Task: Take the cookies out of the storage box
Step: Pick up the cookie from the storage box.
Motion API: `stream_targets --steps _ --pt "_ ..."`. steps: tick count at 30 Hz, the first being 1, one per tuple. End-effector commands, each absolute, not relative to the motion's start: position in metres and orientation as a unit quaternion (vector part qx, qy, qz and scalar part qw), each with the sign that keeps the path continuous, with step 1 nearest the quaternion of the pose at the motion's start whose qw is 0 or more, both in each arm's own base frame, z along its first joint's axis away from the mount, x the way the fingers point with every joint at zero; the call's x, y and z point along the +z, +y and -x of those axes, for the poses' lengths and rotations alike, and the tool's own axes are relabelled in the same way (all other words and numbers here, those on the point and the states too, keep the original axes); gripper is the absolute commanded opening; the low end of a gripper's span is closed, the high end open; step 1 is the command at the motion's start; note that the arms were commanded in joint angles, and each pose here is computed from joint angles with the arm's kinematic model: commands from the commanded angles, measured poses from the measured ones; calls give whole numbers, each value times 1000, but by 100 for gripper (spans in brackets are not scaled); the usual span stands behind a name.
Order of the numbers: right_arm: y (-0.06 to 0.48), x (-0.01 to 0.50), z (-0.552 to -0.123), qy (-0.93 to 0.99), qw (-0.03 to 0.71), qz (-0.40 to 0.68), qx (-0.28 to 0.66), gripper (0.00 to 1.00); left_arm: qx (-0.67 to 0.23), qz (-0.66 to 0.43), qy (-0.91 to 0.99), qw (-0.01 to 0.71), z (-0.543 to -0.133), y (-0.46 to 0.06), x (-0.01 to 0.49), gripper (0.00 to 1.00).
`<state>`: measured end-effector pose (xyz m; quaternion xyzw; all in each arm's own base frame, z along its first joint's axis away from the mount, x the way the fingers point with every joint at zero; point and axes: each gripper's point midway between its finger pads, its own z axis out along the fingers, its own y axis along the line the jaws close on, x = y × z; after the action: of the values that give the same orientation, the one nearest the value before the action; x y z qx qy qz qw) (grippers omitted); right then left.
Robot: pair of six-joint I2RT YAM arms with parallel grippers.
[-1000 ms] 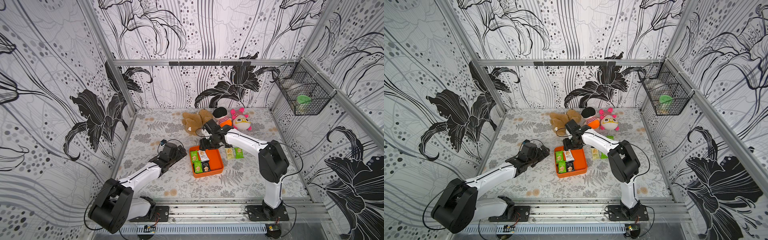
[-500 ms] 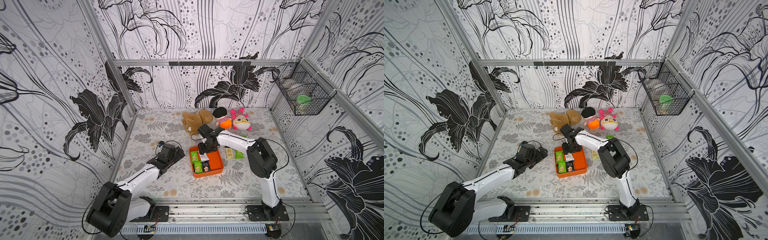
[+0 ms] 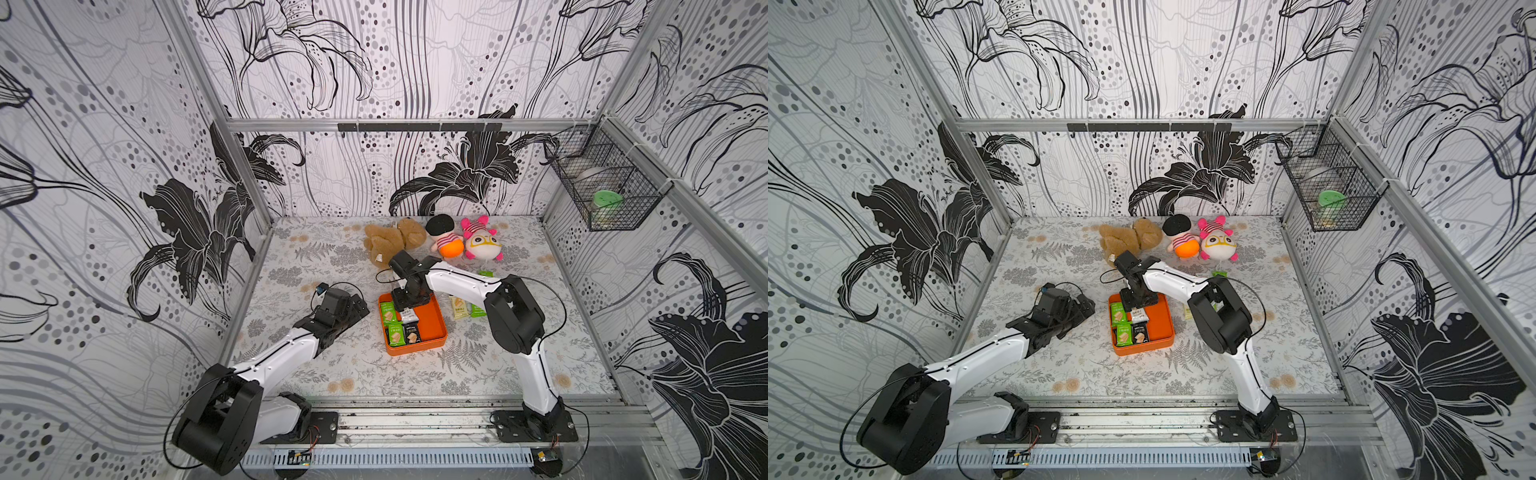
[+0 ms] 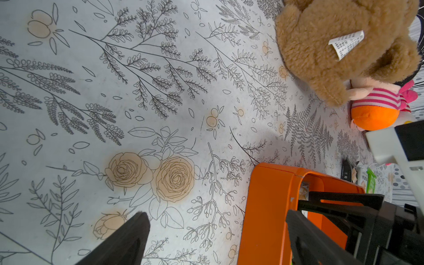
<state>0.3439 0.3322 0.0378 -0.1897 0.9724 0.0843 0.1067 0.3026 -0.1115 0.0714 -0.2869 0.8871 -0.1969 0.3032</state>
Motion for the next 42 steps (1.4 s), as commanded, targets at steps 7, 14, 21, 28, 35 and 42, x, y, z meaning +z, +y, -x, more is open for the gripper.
stream_targets --steps 7,14,21,28,35,42 --pt "323 23 -339 976 93 192 40 62 -198 304 873 325 -297 -100 79 97" --pt "320 18 -339 978 86 191 27 58 -194 315 866 337 -291 -93 85 97" --pt "317 26 -343 976 98 191 18 47 -196 318 865 336 -282 -89 85 97" --pt "316 31 -343 976 104 191 17 37 -196 310 866 340 -279 -88 93 97" --pt "317 45 -343 975 115 185 31 36 -209 306 865 338 -277 -92 97 97" --pt "317 60 -340 974 126 185 45 35 -221 302 866 331 -279 -97 98 97"
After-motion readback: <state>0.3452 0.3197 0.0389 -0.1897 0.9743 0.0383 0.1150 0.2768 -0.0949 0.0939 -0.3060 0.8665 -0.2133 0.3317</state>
